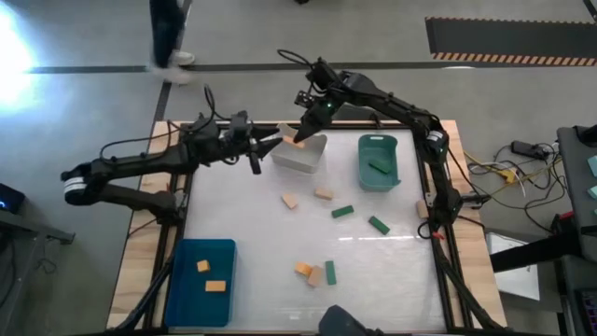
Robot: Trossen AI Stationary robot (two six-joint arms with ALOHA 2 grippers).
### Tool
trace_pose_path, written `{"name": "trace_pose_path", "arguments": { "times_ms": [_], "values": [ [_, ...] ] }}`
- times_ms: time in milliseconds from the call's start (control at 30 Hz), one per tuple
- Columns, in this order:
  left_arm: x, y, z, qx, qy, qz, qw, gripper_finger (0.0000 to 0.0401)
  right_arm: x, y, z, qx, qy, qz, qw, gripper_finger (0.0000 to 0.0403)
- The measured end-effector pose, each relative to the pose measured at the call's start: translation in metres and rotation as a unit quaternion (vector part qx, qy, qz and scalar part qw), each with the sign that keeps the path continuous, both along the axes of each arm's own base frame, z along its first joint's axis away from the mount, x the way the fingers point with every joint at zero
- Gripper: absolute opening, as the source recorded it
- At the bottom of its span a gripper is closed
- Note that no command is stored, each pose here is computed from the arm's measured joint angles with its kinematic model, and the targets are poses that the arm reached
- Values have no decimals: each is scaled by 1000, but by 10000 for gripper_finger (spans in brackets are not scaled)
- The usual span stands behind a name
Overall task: Sort & place blocks by color
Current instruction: Put the yellow block into the blue bin
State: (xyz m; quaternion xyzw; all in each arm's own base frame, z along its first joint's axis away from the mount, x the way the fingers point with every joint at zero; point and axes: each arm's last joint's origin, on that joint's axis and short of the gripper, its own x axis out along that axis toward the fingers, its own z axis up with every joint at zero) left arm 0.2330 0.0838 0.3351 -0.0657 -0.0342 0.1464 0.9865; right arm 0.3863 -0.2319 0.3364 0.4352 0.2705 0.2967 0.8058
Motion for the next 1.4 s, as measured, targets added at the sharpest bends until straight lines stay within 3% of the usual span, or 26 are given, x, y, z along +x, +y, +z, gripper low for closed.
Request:
{"name": "trace_pose_path", "arguments": {
  "times_ms": [400,733,1133,1400],
  "values": [
    [5,0,-6,7,-12,-26,1000,136,4,2,5,34,11,6,999,124],
    [6,0,-6,60,-8,-34,998,136,8,9,6,55,26,15,998,123],
    [29,2,-16,98,-48,-127,986,134,15,21,7,88,41,44,994,121],
    [26,1,-12,91,-59,-131,985,45,14,21,7,87,33,50,994,128]
  ]
}}
